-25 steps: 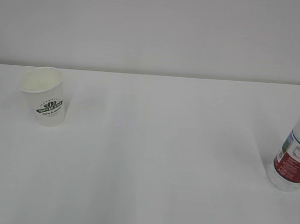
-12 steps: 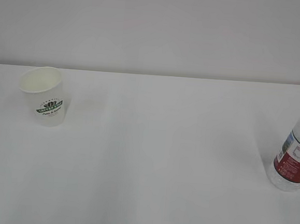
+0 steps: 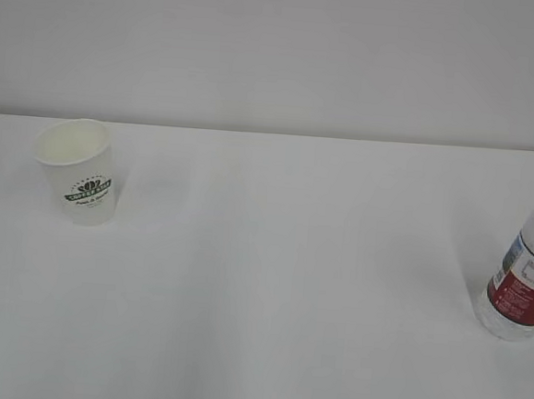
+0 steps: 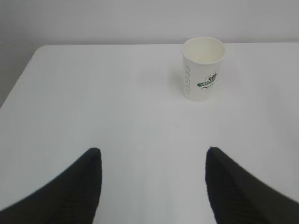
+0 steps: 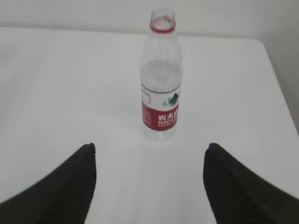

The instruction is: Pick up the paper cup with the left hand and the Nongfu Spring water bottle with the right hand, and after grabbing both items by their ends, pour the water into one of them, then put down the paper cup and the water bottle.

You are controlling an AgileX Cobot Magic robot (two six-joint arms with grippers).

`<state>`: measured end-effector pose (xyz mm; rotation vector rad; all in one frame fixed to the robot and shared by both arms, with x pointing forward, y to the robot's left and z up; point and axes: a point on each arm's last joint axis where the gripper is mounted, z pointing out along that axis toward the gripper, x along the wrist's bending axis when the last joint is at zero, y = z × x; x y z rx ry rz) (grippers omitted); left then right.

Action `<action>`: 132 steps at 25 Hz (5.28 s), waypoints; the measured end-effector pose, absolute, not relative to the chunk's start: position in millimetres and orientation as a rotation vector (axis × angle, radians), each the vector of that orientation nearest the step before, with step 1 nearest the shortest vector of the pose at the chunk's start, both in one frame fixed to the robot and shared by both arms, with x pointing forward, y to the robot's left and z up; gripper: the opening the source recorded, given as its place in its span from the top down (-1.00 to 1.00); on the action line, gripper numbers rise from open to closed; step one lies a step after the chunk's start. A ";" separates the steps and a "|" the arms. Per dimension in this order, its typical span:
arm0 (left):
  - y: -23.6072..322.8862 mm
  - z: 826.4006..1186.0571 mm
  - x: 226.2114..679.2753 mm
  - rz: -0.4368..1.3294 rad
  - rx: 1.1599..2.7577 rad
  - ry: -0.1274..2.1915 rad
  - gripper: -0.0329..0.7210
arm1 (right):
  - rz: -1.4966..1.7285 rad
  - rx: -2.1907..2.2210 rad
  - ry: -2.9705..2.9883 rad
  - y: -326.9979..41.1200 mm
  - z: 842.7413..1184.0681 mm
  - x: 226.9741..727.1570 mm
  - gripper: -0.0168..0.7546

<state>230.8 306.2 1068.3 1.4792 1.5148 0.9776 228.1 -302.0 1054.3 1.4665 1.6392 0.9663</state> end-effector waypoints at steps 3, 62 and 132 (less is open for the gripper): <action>305.8 1071.4 236.0 0.981 1.479 1.510 -0.43 | 1.018 1.415 1.583 -301.8 1063.0 229.1 -0.44; 291.5 1094.0 420.6 1.116 1.331 1.246 -0.32 | 1.025 1.146 1.488 -289.4 1099.2 363.7 -0.43; 283.7 962.7 477.2 0.959 1.516 1.352 -0.31 | 1.100 1.194 1.554 -279.1 1002.8 395.8 -0.43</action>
